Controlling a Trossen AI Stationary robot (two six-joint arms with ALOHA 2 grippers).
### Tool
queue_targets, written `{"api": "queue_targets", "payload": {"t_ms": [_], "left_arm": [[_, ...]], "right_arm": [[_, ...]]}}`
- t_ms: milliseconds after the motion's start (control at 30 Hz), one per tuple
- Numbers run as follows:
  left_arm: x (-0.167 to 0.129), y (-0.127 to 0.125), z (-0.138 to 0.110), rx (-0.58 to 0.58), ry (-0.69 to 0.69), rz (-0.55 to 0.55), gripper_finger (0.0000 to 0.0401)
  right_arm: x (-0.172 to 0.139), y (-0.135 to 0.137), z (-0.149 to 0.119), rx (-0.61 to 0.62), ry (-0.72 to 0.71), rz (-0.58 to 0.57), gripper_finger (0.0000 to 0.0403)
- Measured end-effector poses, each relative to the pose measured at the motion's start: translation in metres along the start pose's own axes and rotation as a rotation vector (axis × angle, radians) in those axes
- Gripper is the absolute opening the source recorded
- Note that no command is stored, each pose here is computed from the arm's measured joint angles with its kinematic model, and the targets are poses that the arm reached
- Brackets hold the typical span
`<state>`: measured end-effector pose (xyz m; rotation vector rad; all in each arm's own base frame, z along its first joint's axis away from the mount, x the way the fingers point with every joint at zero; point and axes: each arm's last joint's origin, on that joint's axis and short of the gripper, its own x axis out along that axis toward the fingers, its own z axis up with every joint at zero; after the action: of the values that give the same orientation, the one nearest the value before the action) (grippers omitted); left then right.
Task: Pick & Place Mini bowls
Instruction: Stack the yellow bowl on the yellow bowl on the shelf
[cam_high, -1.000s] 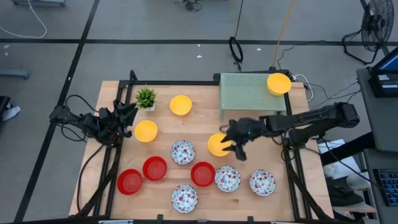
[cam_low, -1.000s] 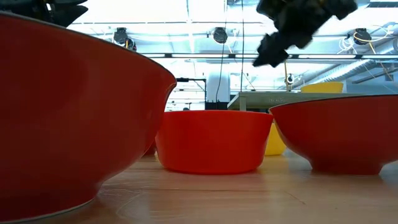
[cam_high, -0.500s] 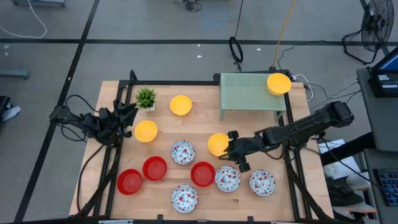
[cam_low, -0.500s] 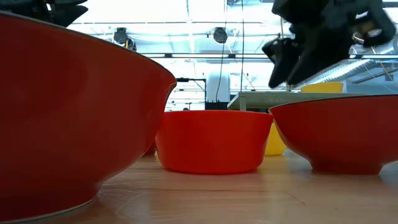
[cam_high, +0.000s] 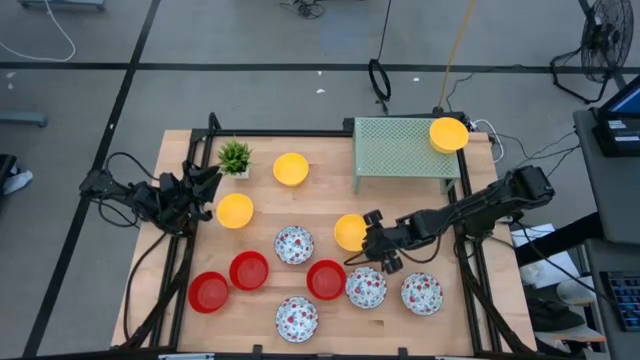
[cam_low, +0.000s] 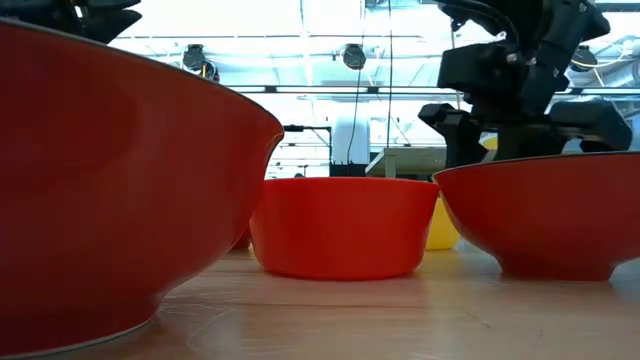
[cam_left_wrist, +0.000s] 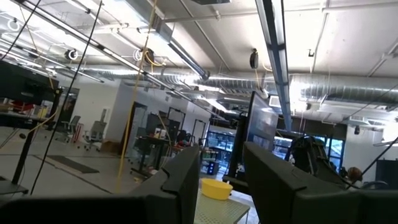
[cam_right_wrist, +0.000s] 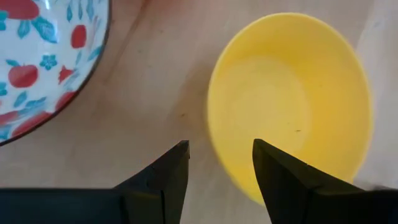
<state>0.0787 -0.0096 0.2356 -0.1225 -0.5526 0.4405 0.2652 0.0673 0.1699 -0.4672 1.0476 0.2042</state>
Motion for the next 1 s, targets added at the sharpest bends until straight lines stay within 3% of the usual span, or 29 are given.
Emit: {"api": "queue_targets", "payload": {"t_ms": [400, 700, 867, 1000], "left_arm": [[0.0, 0.0, 0.0, 0.0, 0.003, 0.012, 0.0129], [0.0, 0.0, 0.0, -0.001, 0.004, 0.015, 0.0129], [0.0, 0.001, 0.0, 0.003, 0.006, 0.021, 0.0129], [0.0, 0.001, 0.0, 0.003, 0.009, 0.033, 0.0129]], "right_arm": [[0.007, -0.002, 0.0, 0.164, 0.008, 0.001, 0.0143], [0.029, 0.003, -0.003, 0.163, 0.059, 0.008, 0.0107], [0.029, 0.003, -0.002, 0.233, 0.053, 0.006, 0.0073], [0.022, 0.001, 0.0, 0.334, 0.027, 0.002, 0.0022]]}}
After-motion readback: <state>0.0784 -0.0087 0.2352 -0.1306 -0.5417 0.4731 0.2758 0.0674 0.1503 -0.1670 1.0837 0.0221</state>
